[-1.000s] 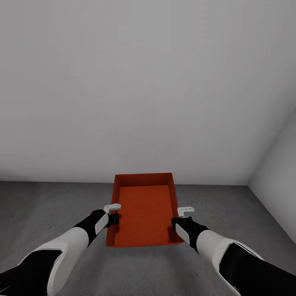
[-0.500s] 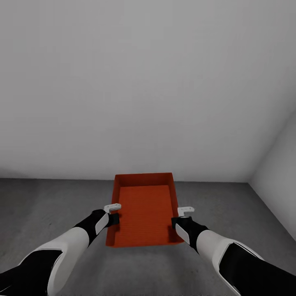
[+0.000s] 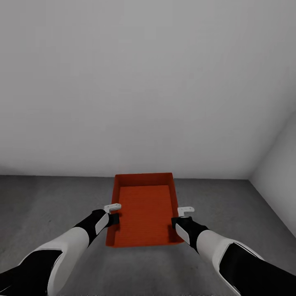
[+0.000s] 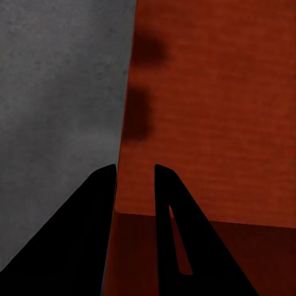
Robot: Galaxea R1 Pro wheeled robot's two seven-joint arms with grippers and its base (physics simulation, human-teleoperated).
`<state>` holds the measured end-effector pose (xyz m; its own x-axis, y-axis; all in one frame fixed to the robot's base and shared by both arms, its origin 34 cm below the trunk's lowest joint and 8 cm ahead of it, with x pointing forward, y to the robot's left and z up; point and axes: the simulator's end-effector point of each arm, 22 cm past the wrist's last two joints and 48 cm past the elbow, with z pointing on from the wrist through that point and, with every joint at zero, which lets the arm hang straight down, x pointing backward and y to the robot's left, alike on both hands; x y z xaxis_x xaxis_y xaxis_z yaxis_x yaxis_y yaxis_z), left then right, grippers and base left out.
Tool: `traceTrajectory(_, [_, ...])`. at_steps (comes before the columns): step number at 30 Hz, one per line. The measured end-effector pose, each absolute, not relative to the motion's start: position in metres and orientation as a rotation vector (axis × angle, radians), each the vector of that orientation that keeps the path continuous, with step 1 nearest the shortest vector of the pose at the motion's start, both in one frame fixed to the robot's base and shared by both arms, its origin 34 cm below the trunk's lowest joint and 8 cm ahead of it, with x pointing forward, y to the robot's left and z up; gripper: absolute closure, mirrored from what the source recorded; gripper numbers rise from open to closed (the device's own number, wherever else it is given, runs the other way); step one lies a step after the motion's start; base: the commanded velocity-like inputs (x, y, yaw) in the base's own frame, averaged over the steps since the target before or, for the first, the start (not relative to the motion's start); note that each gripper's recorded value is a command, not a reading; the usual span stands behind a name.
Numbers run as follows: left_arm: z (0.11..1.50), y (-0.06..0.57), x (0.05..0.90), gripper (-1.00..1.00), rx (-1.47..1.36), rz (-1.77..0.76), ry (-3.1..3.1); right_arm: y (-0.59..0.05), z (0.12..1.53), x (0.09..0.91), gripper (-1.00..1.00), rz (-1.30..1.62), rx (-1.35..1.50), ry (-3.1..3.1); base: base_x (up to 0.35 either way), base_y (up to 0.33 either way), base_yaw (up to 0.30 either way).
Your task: Move the two storage containers from the living room to the garage. In the garage, place one container on the floor and stack the other container on top of it (either order is fine).
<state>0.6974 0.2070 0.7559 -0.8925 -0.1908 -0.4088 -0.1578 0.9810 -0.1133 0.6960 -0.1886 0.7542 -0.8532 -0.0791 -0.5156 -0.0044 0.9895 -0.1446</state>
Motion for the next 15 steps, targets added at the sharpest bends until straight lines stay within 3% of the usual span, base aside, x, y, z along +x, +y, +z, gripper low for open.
traceTrajectory(15, [0.729,0.207,0.697,1.00,-0.251,-0.104,2.720,-0.189,0.727,0.695,1.00,-0.187,-0.061,2.610,0.000,0.000,0.000])
